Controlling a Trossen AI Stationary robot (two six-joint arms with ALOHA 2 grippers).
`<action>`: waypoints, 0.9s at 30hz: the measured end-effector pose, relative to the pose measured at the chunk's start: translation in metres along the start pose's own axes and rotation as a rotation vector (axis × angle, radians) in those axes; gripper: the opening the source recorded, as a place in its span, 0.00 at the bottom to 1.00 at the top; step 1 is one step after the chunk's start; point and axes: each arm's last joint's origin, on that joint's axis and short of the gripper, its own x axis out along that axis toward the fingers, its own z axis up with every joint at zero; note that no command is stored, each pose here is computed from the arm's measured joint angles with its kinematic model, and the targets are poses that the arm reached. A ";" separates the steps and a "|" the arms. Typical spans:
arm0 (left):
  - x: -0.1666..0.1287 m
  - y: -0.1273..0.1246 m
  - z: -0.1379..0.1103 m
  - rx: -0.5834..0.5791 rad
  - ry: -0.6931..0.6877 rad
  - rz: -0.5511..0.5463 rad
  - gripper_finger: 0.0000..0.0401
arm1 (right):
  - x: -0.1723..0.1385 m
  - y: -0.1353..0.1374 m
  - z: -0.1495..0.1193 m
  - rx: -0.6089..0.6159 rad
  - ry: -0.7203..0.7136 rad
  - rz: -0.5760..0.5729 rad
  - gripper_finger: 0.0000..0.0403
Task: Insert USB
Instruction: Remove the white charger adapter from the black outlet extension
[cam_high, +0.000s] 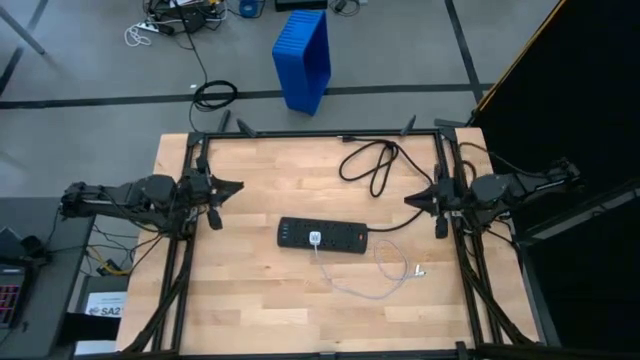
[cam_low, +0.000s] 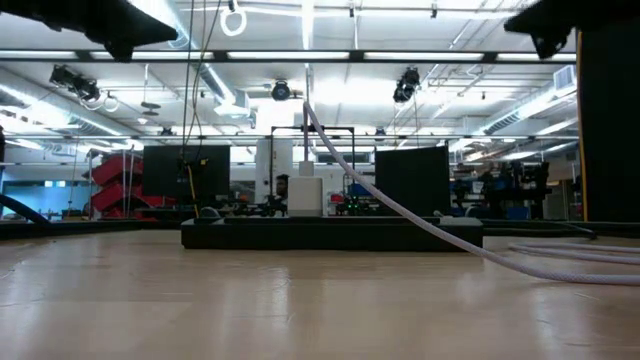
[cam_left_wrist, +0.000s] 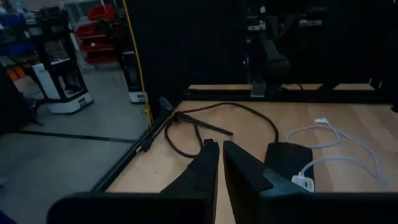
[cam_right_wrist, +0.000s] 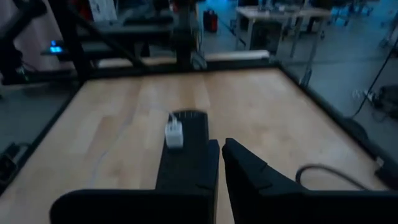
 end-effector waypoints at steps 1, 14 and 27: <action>0.001 0.000 -0.002 -0.008 0.002 0.000 0.02 | 0.003 0.000 -0.006 0.005 0.015 -0.002 0.00; 0.021 -0.012 -0.053 -0.095 -0.021 -0.030 0.02 | 0.037 0.007 -0.065 0.087 -0.092 0.013 0.00; 0.025 -0.015 -0.068 -0.099 -0.079 -0.035 0.02 | 0.041 0.008 -0.072 0.032 -0.218 0.019 0.00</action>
